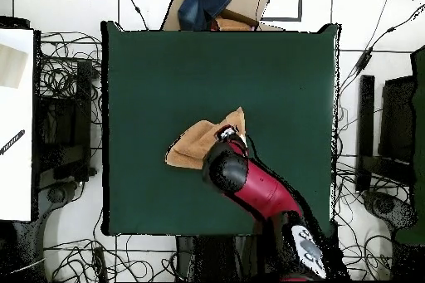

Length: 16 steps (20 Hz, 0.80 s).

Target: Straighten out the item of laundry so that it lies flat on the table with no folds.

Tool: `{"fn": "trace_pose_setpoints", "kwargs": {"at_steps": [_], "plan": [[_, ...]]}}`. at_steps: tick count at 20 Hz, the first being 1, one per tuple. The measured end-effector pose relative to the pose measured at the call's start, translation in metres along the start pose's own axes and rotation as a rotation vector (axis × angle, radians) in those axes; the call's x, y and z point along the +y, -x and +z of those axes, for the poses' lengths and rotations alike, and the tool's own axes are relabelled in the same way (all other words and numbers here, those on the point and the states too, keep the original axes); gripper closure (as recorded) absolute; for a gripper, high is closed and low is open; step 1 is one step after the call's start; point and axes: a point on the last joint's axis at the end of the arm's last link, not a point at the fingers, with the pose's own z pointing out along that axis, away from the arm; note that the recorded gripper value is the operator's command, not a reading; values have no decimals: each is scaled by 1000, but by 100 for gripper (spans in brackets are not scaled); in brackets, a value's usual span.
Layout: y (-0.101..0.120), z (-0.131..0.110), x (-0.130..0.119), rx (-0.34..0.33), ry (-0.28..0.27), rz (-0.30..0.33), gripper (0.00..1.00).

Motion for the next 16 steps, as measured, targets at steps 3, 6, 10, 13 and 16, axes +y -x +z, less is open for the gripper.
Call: {"fn": "trace_pose_setpoints", "kwargs": {"at_steps": [3,6,10,13,16], "plan": [[-6,-16,10,28,2,-19,0],[-6,-27,15,46,8,-24,0],[-5,-30,15,49,9,-22,0],[-6,-26,13,54,4,-20,0],[-10,-11,7,62,-10,-18,0]]}}
